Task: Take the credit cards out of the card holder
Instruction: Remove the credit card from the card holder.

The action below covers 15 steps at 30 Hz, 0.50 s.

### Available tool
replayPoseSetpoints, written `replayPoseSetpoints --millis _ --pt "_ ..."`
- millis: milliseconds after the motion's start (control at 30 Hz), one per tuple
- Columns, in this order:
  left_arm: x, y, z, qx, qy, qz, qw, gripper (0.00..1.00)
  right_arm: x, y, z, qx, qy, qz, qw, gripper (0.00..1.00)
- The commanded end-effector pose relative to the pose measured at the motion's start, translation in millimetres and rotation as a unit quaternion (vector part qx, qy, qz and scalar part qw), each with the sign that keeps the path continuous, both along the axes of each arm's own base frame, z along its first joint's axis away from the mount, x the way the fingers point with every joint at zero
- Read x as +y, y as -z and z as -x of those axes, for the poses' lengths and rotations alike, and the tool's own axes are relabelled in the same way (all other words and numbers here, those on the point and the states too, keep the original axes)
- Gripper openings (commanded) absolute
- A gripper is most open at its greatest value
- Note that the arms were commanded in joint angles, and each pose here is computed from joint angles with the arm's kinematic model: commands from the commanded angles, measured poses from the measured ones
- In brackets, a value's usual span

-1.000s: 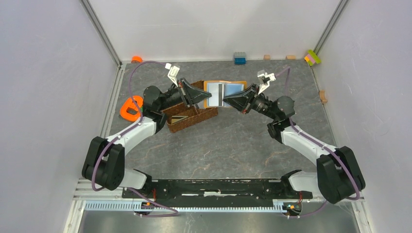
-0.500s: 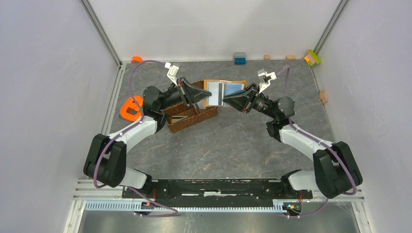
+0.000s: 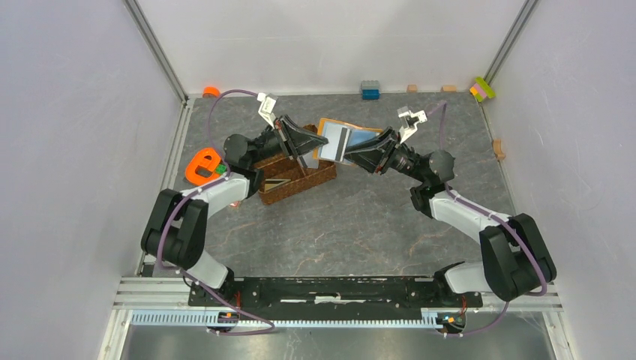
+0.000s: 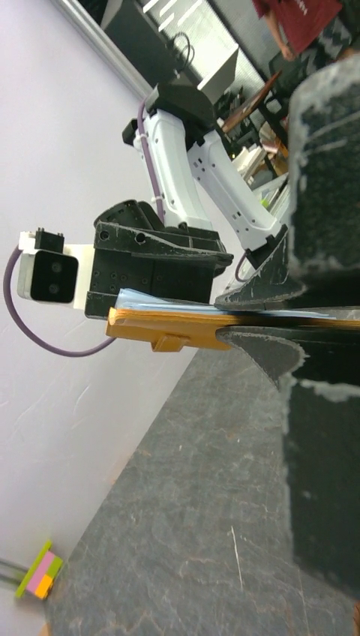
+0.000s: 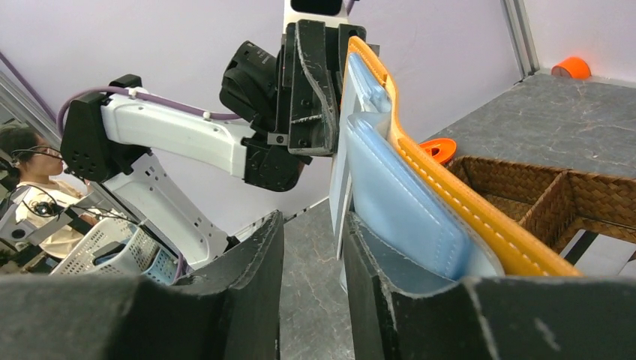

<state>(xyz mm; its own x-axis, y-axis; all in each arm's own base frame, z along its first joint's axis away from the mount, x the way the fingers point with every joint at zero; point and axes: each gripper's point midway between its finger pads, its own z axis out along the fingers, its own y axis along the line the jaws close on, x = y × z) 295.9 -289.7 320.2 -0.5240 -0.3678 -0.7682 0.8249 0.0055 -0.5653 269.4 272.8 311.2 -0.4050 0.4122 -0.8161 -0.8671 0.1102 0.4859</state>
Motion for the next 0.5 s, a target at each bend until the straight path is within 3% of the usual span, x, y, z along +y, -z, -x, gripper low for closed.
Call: replayPoseSetpoints --millis 0,133,300,467 --pt "-14.4 -11.0 33.3 -0.006 0.101 0.015 0.995 0.02 9.0 -14.5 15.8 -0.034 -0.039 -0.01 0.999 0.4" --pt "-15.9 -8.3 30.0 0.001 0.099 0.011 0.995 0.02 8.3 -11.4 8.8 -0.027 -0.032 -0.01 0.999 0.42" --pt "-17.2 -3.6 25.1 0.008 0.087 0.003 0.996 0.02 6.4 -2.2 -6.8 -0.016 0.005 0.007 1.0 0.55" --pt "-18.5 5.4 16.7 0.013 0.054 -0.019 0.998 0.02 4.6 0.6 -11.6 -0.017 0.023 0.017 0.999 0.55"
